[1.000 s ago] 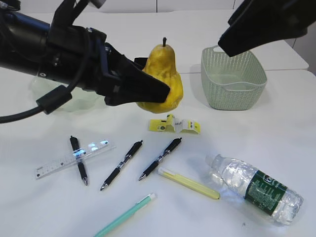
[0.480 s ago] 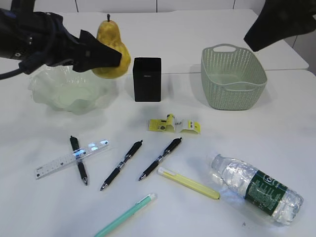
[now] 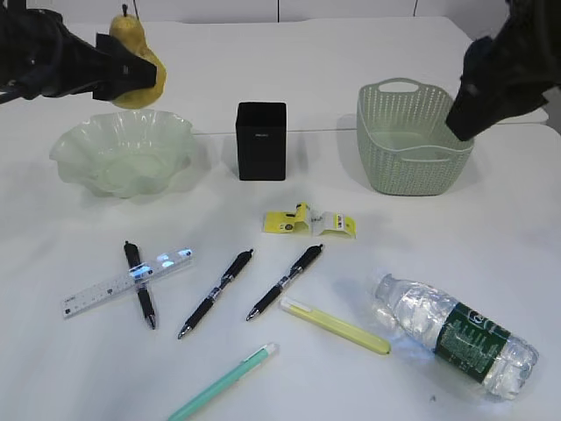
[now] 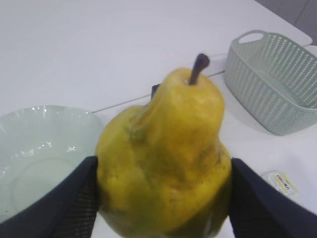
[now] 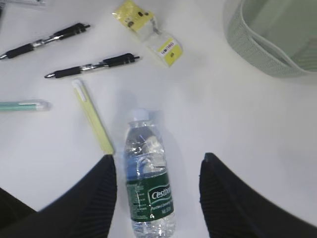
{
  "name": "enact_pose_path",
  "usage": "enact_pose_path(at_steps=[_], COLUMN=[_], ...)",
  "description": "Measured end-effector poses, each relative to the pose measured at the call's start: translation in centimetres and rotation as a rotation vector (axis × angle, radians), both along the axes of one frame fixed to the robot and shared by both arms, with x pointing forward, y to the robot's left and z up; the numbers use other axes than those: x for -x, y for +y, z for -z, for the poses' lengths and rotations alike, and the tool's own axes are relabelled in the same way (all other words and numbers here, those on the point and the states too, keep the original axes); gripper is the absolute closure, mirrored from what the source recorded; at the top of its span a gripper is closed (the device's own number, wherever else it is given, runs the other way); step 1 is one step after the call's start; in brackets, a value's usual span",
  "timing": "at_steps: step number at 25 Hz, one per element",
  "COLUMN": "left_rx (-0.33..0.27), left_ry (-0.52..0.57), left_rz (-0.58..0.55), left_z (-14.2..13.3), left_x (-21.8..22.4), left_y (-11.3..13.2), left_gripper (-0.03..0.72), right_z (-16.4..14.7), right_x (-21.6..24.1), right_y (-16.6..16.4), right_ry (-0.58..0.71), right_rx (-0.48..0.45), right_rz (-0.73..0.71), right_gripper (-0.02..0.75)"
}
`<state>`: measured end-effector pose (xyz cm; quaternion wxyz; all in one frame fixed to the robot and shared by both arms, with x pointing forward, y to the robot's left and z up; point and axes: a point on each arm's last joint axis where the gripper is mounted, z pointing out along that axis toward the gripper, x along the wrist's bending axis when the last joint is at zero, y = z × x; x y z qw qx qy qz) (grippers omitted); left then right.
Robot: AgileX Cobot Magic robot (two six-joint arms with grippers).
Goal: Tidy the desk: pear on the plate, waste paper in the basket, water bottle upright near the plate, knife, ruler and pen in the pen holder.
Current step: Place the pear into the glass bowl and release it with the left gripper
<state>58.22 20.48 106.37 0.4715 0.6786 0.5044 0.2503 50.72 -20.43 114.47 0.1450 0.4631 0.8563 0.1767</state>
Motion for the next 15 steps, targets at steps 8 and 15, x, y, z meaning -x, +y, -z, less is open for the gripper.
enact_pose_path(at_steps=[8, 15], left_rx=[-0.028, -0.072], left_ry=[0.033, 0.031], left_rz=[-0.137, -0.294], left_z=[2.4, 3.8], left_x=[-1.7, -2.7], left_y=[0.8, 2.2], left_gripper=[0.197, 0.197], right_z=[1.6, 4.2], right_x=[-1.9, -4.1], right_y=[-0.5, 0.3], right_ry=[0.006, 0.038], right_rx=[0.055, 0.059], right_rz=[0.160, 0.193], right_gripper=[0.309, 0.311])
